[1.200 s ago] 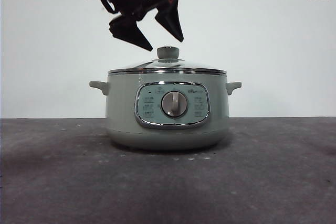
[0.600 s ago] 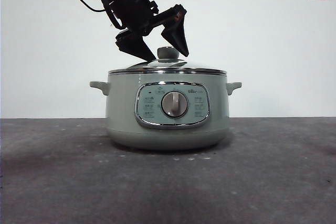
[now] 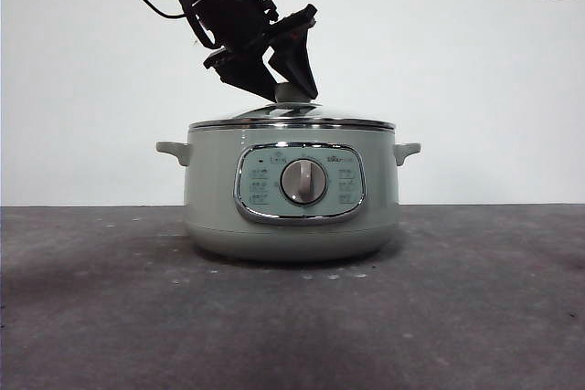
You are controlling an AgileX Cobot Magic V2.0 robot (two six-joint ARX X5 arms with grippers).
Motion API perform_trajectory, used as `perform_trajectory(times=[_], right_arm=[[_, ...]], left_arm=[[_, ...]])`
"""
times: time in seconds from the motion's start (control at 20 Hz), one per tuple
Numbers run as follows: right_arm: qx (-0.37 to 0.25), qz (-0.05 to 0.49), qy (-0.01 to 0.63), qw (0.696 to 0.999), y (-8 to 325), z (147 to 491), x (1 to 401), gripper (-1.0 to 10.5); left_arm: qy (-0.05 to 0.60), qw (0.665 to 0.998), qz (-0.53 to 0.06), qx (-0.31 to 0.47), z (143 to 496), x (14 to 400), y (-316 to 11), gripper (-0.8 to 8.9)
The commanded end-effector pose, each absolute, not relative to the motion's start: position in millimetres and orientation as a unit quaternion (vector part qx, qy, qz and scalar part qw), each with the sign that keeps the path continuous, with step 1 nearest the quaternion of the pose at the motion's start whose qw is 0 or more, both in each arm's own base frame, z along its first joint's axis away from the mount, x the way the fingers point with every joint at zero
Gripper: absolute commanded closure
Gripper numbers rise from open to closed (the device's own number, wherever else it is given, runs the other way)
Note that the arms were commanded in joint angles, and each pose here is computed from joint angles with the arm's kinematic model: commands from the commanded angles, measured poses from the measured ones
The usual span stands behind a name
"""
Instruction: Pick up the corn,open the lid,put the corn in the pot,close the lid
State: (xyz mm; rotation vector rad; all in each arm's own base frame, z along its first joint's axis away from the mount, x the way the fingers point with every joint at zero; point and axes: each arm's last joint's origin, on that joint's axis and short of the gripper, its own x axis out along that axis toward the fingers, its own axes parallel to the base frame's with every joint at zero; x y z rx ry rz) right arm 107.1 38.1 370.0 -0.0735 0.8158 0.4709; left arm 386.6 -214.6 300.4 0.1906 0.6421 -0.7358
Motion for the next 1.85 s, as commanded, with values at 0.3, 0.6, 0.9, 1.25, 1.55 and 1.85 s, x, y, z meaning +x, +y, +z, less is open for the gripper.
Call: perform_trajectory(times=[0.3,0.6,0.9,1.25,1.55,1.85], right_arm=[[-0.033,0.228,0.390,0.891,38.5,370.6,107.6,9.6],[-0.034,0.228,0.391,0.891,39.8,370.0,112.0,9.6],[-0.033,0.229,0.380,0.895,44.0,370.3,125.5,9.6],[-0.006,0.293,0.329,0.898,68.1,364.5,191.9,9.6],[-0.004,0.313,0.375,0.873,108.7,354.7,275.8,9.6],[-0.020,0.344,0.397,0.851,169.0,345.3,352.0,9.6]], left_arm=[[0.300,0.881,-0.355,0.083,310.6,381.4,-212.4,8.22],[0.252,0.897,-0.354,0.076,351.2,363.3,-198.2,8.22],[0.196,0.912,-0.352,0.071,410.8,319.5,-171.4,8.22],[0.191,0.911,-0.353,0.093,455.6,251.0,-133.8,8.21],[0.207,0.907,-0.353,0.096,465.5,215.8,-116.1,8.21],[0.218,0.905,-0.351,0.097,446.3,184.1,-100.0,8.21]])
